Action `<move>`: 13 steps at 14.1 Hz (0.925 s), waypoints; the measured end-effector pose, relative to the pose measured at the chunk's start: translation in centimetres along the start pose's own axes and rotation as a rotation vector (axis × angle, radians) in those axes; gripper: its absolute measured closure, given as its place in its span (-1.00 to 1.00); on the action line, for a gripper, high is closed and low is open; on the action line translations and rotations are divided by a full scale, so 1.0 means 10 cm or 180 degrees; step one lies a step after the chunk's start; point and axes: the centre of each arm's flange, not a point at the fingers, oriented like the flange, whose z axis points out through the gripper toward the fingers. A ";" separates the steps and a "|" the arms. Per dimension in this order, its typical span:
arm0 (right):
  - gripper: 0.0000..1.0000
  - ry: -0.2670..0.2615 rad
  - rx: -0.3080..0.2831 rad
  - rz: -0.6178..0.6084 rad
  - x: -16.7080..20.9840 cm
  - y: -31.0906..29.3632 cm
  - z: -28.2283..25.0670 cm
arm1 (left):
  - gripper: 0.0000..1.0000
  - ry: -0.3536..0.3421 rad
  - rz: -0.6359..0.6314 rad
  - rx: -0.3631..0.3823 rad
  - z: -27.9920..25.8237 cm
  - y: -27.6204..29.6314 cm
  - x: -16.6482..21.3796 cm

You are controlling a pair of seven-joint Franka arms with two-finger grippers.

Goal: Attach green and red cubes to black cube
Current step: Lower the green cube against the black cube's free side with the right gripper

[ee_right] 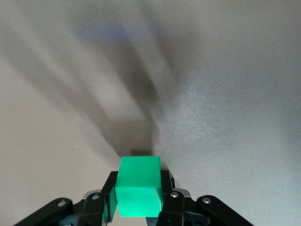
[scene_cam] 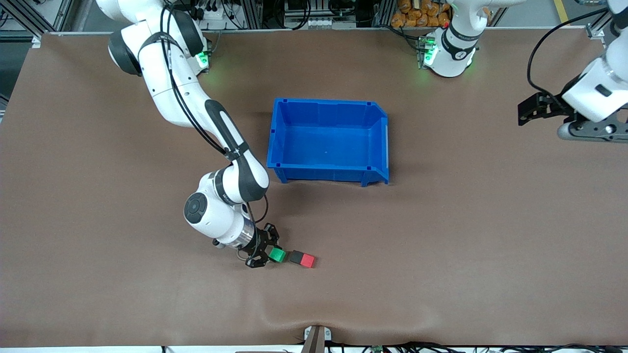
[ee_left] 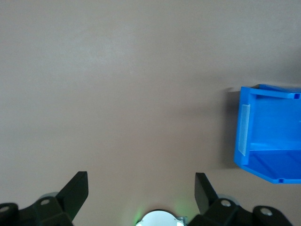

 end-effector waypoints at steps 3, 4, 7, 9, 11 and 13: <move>0.21 -0.0003 0.0012 -0.0013 -0.03 0.07 0.08 | -1.00 0.0000 -0.0053 -0.0018 -0.01 -0.10 -0.01; 0.21 0.0003 0.0004 -0.0016 -0.03 0.09 0.11 | -1.00 0.0000 -0.0046 -0.0017 -0.01 -0.09 -0.01; 0.21 0.0005 -0.0010 -0.0041 -0.06 0.15 0.17 | -1.00 0.0022 -0.0010 -0.0013 -0.02 -0.02 0.00; 0.21 0.0003 -0.0021 -0.0067 -0.10 0.21 0.21 | -1.00 0.0074 -0.0001 -0.0013 -0.01 -0.01 0.03; 0.21 0.0010 -0.0029 -0.0097 -0.13 0.26 0.23 | -1.00 0.0090 0.0023 -0.0012 -0.01 0.02 0.05; 0.21 0.0095 0.0022 -0.0264 -0.16 0.29 0.23 | -1.00 0.0095 0.0090 -0.0010 -0.02 0.06 0.05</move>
